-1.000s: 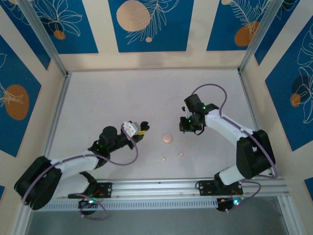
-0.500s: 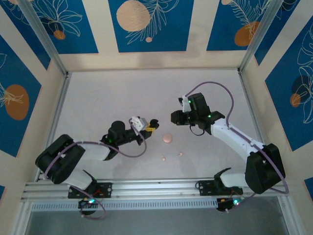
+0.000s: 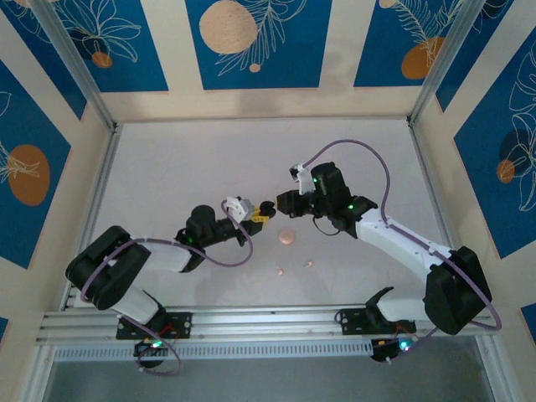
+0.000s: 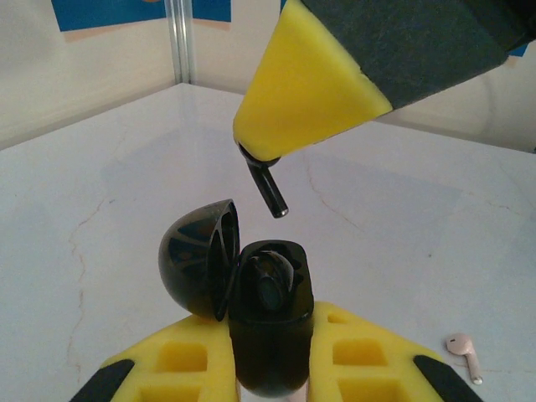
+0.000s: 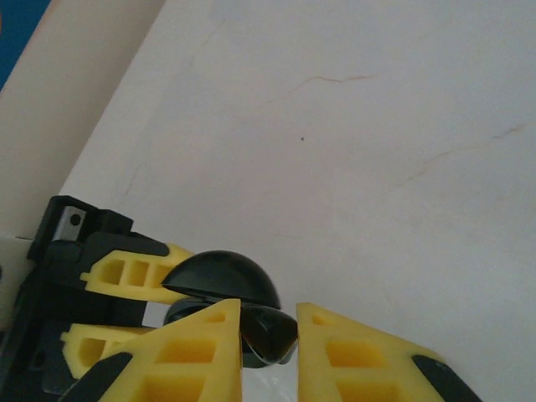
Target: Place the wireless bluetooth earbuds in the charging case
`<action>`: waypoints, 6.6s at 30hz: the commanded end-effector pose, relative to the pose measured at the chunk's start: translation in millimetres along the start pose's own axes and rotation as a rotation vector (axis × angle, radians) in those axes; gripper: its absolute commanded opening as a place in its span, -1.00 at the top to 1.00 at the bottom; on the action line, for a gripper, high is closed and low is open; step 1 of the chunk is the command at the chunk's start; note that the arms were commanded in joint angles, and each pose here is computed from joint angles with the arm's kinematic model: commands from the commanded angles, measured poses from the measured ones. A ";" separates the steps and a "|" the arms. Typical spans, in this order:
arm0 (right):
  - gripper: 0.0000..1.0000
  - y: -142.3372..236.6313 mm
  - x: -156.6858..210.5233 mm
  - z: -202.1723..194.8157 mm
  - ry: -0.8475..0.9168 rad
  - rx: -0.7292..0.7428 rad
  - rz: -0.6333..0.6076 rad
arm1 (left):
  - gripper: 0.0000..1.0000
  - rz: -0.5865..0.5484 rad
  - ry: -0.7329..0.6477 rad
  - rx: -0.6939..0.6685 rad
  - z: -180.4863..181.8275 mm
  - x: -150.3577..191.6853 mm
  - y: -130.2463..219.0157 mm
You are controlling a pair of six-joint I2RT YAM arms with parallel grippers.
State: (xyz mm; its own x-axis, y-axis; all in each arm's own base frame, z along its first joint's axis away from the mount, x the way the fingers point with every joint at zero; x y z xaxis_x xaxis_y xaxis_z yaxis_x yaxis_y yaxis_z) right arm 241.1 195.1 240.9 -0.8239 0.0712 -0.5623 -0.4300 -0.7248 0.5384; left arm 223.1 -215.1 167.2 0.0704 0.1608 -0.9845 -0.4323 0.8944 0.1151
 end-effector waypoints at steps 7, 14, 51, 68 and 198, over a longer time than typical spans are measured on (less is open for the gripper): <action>0.62 -0.3 2.4 8.8 0.056 -0.041 -0.016 | 0.66 -0.085 -0.005 0.019 0.5 -14.5 -4.6; 0.63 -3.1 5.2 9.8 0.076 -0.033 -0.006 | 0.66 -0.098 -0.006 0.015 0.8 -17.2 -3.9; -0.08 23.1 8.3 27.1 0.151 -0.017 -0.066 | 0.66 -0.125 -0.033 -0.016 2.0 -27.4 1.9; -0.08 12.5 8.8 7.2 0.078 0.003 0.001 | 0.66 -0.149 -0.044 -0.002 0.8 -34.4 5.0; -0.19 -76.9 41.8 -63.9 -0.250 0.606 0.656 | 0.52 0.707 1.062 -0.172 59.9 74.6 25.7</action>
State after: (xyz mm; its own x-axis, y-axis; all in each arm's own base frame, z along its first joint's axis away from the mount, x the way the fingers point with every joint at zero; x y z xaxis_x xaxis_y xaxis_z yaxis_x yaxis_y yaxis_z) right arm 262.9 207.0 136.9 -0.9977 -0.0222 0.0637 0.0671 -0.2350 0.9697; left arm 272.8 -160.5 110.7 -0.9112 0.1076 -0.3977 -0.2302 0.6675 0.7081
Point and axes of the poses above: each hand's point on the last joint's axis, 136 mm out from that joint toward the fingers, its own y axis back along the fingers, its own z axis along the line the jaws close on, x = y × z, the point moved 10 cm from there along y, back along the fingers, and after that the axes turned 10 degrees about -y, right-handed, at the moved point
